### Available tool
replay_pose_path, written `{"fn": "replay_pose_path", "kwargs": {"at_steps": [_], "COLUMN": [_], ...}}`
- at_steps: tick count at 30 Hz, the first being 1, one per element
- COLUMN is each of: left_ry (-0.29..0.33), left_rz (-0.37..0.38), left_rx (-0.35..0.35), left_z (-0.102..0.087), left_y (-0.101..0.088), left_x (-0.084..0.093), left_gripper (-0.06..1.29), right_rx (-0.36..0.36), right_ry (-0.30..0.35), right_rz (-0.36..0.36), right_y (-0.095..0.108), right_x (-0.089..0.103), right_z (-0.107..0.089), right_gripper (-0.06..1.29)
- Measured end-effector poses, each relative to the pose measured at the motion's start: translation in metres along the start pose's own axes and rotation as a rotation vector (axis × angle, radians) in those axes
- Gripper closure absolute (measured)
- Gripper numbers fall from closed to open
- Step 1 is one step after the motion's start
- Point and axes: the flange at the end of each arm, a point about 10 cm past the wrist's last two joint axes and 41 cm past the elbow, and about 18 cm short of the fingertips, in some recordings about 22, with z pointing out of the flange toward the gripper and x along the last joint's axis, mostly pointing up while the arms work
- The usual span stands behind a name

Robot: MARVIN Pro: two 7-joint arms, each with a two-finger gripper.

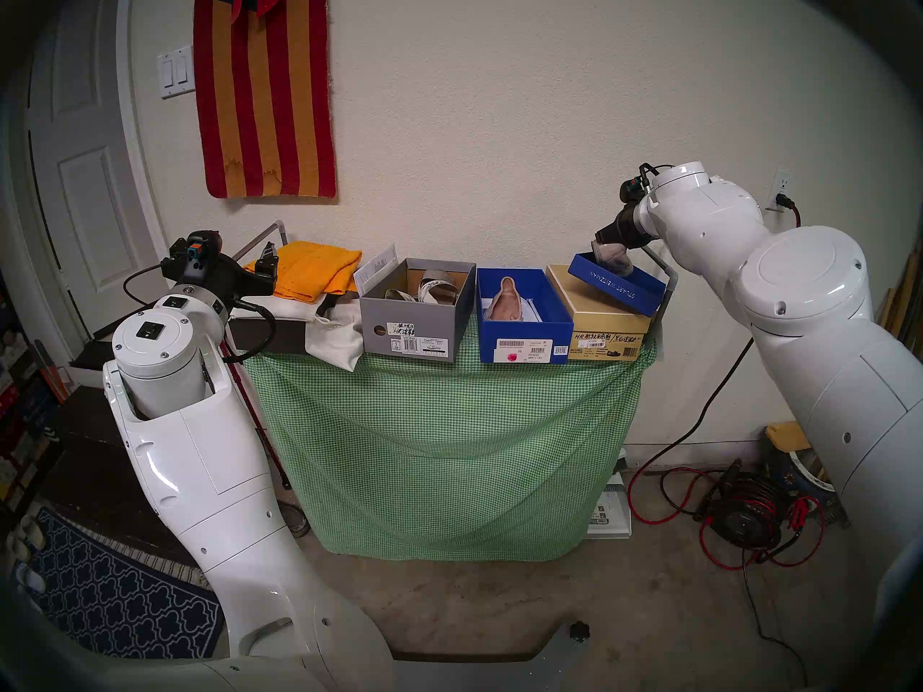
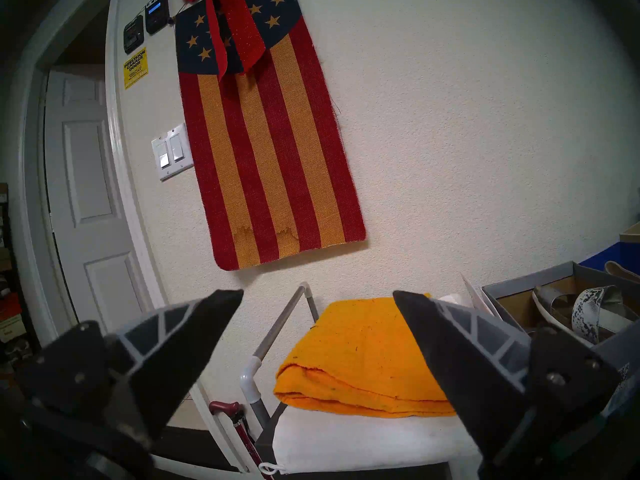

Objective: Put shoes into shoe box

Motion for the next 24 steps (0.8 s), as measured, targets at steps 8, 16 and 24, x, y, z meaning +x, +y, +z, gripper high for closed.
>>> {"fn": "replay_pose_path", "kwargs": {"at_steps": [8, 16, 24], "left_ry": [0.000, 0.000, 0.000], "left_rz": [0.000, 0.000, 0.000], "left_rx": [0.000, 0.000, -0.001], "left_z": [0.000, 0.000, 0.000], "left_y": [0.000, 0.000, 0.000], "left_x": [0.000, 0.000, 0.000], "left_gripper": [0.00, 0.00, 0.00], "right_rx": [-0.048, -0.080, -0.102], "right_ry": [0.018, 0.063, 0.084], "right_rz": [-0.054, -0.067, -0.075], "right_y": [-0.006, -0.012, -0.024], "right_x": [0.021, 0.054, 0.082], "right_z": [-0.007, -0.021, -0.034], "right_gripper": [1.25, 1.25, 1.25]}}
